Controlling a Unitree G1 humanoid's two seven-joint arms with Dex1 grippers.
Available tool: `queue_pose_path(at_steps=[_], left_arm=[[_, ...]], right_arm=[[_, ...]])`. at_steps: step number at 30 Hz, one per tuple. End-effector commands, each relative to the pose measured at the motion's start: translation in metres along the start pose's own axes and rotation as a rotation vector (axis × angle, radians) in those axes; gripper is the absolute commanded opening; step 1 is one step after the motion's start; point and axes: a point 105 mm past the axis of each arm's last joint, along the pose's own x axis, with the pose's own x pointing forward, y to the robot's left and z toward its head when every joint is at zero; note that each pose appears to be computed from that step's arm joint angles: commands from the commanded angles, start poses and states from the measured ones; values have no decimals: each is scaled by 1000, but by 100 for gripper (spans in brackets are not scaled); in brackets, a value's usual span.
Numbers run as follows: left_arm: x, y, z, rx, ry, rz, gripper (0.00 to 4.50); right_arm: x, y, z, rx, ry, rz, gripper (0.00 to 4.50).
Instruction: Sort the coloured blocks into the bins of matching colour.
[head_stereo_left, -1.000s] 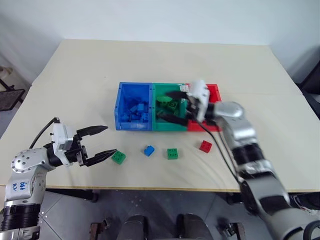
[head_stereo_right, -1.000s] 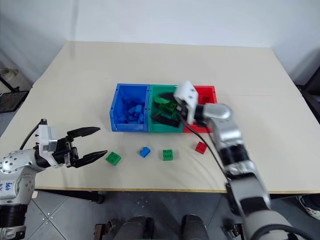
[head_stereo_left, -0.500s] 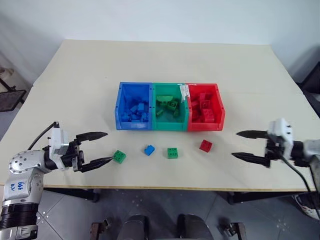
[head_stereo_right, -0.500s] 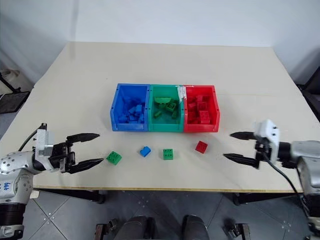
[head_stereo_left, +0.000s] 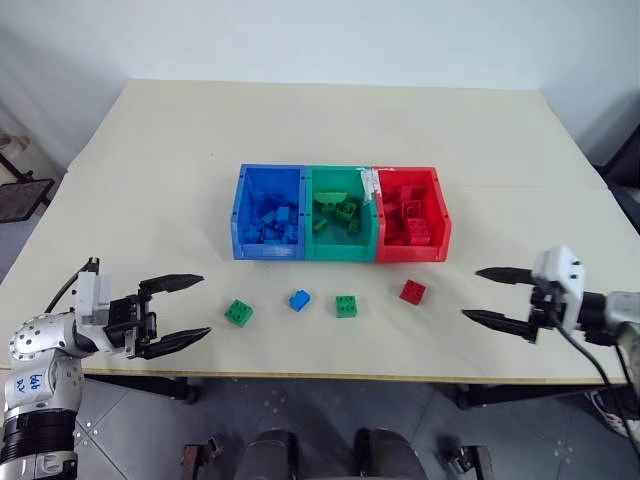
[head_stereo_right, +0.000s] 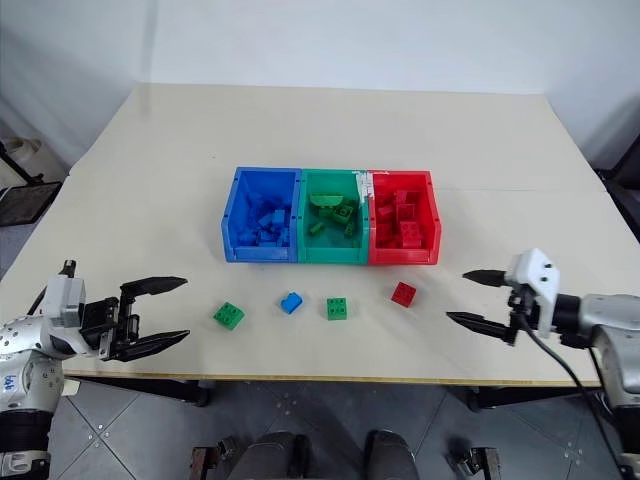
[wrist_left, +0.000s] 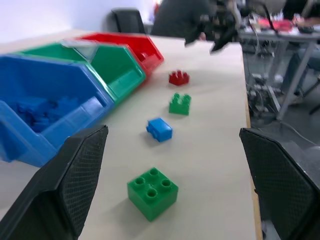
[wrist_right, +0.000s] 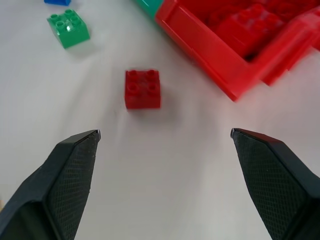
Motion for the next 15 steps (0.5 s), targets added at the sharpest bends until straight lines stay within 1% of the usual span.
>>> queue_pose_path(at_steps=[1, 3, 8, 13, 15], left_arm=[[0, 3, 11, 39, -63, 19, 450], [-1, 4, 9, 34, -75, 31, 450], [-2, 3, 5, 24, -71, 38, 450], [-2, 4, 5, 29, -68, 45, 450], [-2, 4, 6, 32, -72, 46, 450]], right_arm=[[22, 4, 12, -39, -23, -13, 437], [37, 5, 12, -38, -25, -16, 437], [64, 4, -3, -47, 21, -25, 437], [76, 8, -11, -33, 49, -18, 437], [75, 6, -13, -36, 49, -41, 400]])
